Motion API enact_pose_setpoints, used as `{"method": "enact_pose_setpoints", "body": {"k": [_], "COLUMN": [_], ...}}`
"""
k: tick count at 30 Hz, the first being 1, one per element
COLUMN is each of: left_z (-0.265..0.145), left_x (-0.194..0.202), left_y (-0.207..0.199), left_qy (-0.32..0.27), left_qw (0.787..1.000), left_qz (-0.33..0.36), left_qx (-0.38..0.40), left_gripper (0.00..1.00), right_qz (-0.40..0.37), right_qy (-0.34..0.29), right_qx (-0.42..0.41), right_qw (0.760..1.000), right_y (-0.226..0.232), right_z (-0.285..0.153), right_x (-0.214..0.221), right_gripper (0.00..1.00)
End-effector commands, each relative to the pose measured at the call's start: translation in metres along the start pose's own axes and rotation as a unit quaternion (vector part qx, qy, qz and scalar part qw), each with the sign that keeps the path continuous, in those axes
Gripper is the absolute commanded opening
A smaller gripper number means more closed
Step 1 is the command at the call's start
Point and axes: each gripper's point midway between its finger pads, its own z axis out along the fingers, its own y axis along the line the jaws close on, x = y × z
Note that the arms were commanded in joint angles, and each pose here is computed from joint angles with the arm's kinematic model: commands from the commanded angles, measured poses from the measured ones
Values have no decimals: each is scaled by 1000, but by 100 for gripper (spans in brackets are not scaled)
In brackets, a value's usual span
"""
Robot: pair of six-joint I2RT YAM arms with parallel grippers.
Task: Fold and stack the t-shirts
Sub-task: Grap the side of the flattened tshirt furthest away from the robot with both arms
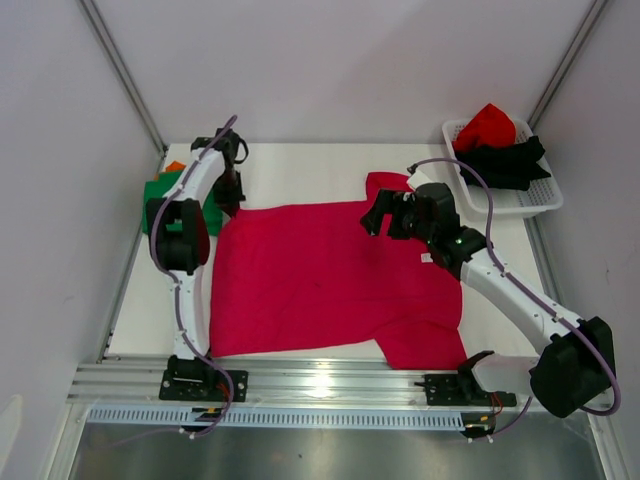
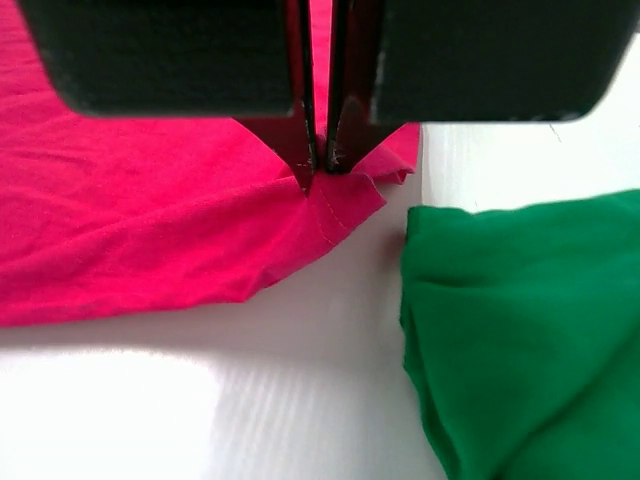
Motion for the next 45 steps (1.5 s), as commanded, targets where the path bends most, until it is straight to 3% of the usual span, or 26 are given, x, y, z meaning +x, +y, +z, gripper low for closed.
{"method": "enact_pose_setpoints", "body": {"k": [1,10,19,22,23,26,30,39,45], "left_z": [-30,-8,-12,-14,-17,-26,-35,-27,-21], "left_x": [-1,47,54,53,50,33,19,5,-11], "left_y": [-7,1,1,-3,-4,-15,-30,-33,-6], "left_qy": [-36,15,7,-10,-19,-46,-64,-77,-78], "left_qw": [999,997,995,995,995,997,997,996,990], "left_qz": [12,16,21,28,28,27,26,36,46], "left_qx": [-11,-78,-96,-95,-89,-63,-23,-29,-109], "left_gripper": [1,1,2,51,57,64,65,65,65], "right_qz": [-1,0,3,3,2,1,1,-1,-3], "right_qy": [-18,-17,-13,-11,-10,-7,-7,-6,-8], "right_qx": [-6,-5,-7,-8,-8,-10,-8,-4,6], "right_qw": [1000,1000,1000,1000,1000,1000,1000,1000,1000], "right_y": [4,4,4,4,4,5,4,2,-2], "right_z": [0,1,3,5,5,7,8,8,3], "right_x": [-8,-6,-3,-1,-1,0,0,2,2], "right_gripper": [94,93,93,93,93,93,93,93,93]}}
